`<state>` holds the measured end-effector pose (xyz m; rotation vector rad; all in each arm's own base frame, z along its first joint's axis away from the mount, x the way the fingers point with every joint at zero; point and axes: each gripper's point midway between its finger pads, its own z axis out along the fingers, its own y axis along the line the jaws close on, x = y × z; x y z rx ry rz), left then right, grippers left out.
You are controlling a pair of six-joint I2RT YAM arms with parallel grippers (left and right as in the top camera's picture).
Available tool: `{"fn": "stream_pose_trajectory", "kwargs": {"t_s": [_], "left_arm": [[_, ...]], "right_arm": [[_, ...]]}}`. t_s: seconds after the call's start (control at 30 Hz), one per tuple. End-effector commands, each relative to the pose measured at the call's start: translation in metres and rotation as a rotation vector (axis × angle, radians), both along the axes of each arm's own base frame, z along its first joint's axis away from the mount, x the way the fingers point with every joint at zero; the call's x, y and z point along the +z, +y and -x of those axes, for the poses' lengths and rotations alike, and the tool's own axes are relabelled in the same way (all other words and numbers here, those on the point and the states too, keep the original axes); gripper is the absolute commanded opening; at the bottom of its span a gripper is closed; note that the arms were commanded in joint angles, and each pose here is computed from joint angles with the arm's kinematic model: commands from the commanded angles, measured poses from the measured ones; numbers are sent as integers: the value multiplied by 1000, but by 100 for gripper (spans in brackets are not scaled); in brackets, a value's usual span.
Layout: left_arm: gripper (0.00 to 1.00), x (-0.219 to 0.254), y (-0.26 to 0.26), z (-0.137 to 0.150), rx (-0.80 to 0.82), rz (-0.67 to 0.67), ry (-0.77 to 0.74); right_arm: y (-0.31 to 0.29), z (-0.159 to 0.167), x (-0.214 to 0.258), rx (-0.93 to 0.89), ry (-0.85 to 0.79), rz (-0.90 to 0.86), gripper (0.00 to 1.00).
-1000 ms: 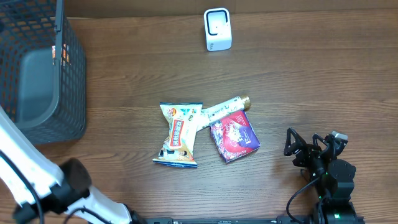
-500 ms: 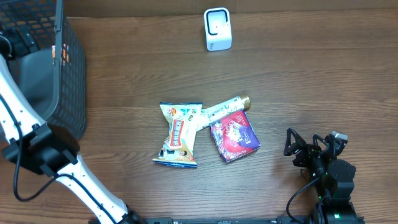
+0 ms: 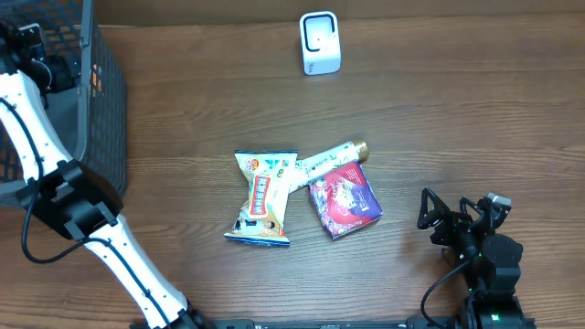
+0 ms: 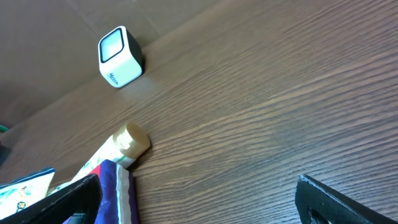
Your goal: Scan the item barcode
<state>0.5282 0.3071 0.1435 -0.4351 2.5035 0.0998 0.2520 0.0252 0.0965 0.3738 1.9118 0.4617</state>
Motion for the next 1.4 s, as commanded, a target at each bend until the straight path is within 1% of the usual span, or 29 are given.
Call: {"fn": "stream_pose_trajectory", "kwargs": {"t_s": [0.0,0.23,0.53,0.7,0.77,0.83,0.9,1.03,1.07,1.13,1.17,1.37], "left_arm": [[100,-23,-4,-9,-14,32,3],[100,-55,-10,-20,-29,41,32],[100,-73,-17,-33,-49,37,26],[100,-91,-20,-34,-36,36,55],[96,-98,-18,-33,-22,32,71],[89,-106,-17,-31,-12,30,89],[89,-112,-15,-29,13,33,100],[90,-118,-15,-27,19,41,111],[92,-119,-15,-27,21,44,113],[99,-123,-16,-25,25,52,124],[100,-129,-17,-24,25,57,134],[100,-147,-20,-19,29,82,167]], "right_arm": [[1,1,-3,4,4,-5,100],[1,1,-3,4,3,-5,100],[6,1,-2,29,1,-14,100],[6,1,-2,29,1,-14,100],[8,1,-1,42,-2,-19,100],[13,2,0,71,-6,-30,100],[17,3,1,90,-8,-36,100],[18,3,1,96,-9,-38,100],[18,3,1,95,-9,-38,100],[18,3,1,96,-9,-38,100],[18,3,1,96,-9,-38,100],[18,3,1,96,-9,-38,100]]}}
